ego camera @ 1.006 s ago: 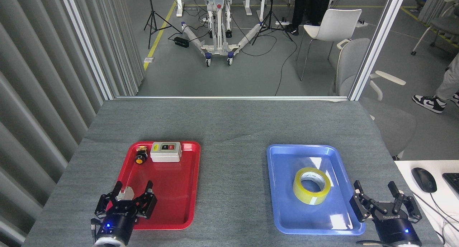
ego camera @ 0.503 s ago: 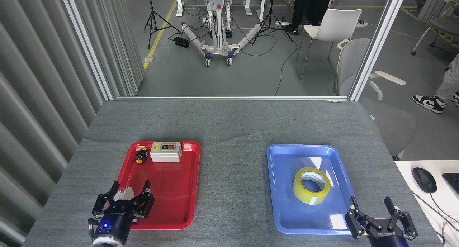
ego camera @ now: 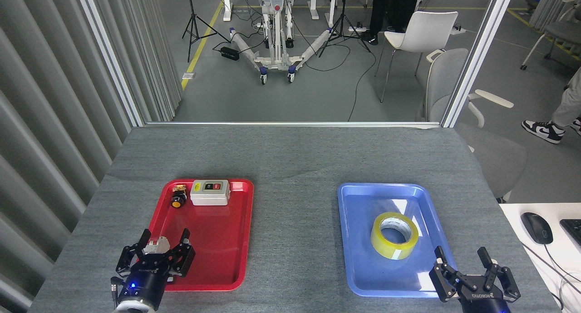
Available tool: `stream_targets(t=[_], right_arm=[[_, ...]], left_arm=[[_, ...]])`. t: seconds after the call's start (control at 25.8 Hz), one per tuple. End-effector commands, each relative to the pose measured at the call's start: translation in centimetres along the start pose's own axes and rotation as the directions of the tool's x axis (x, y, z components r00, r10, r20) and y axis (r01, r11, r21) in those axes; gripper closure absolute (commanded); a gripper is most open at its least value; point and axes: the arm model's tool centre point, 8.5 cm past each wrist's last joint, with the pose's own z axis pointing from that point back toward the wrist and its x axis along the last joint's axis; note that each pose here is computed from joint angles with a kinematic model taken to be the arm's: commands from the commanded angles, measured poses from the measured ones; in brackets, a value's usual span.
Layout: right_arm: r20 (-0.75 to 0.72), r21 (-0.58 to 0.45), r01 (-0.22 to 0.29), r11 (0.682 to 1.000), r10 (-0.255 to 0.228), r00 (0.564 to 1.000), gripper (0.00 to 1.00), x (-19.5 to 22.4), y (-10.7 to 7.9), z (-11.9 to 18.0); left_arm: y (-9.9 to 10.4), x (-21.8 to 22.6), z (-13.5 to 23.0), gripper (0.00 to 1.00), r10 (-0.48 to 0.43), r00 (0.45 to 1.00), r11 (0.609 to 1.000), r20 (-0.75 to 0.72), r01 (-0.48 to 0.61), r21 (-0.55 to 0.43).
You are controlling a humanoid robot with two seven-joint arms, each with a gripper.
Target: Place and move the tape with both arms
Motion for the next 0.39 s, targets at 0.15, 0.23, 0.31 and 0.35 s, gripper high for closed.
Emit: stream_targets(t=[0.15,0.23,0.31,0.35], right_arm=[[0.003,-0.003,-0.003,1.000,0.003,1.000,0.00,-0.10,-0.16,-0.04],[0.002,-0.001,-0.003,1.000,0.003,1.000,0.00,-0.13,-0.11,0.01],[0.002,0.000,-0.003,1.000,0.003,1.000,0.00,-0.13,-0.10,0.01],[0.001,0.000,-0.004,1.000,0.004,1.000,0.00,-0.19,-0.08,0.02]], left_arm=[[-0.18,-0.06,-0.01,0.00,0.002,1.000,1.000,-0.004,-0.002,-0.004],[-0.22,-0.12,0.00,0.00,0.003,1.000,1.000,-0.006,-0.003,-0.005],[-0.27,-0.14,-0.03,0.00,0.001,1.000,1.000,-0.006,-0.001,-0.007],[-0.27,-0.14,-0.03,0.00,0.001,1.000,1.000,-0.006,-0.001,-0.007]])
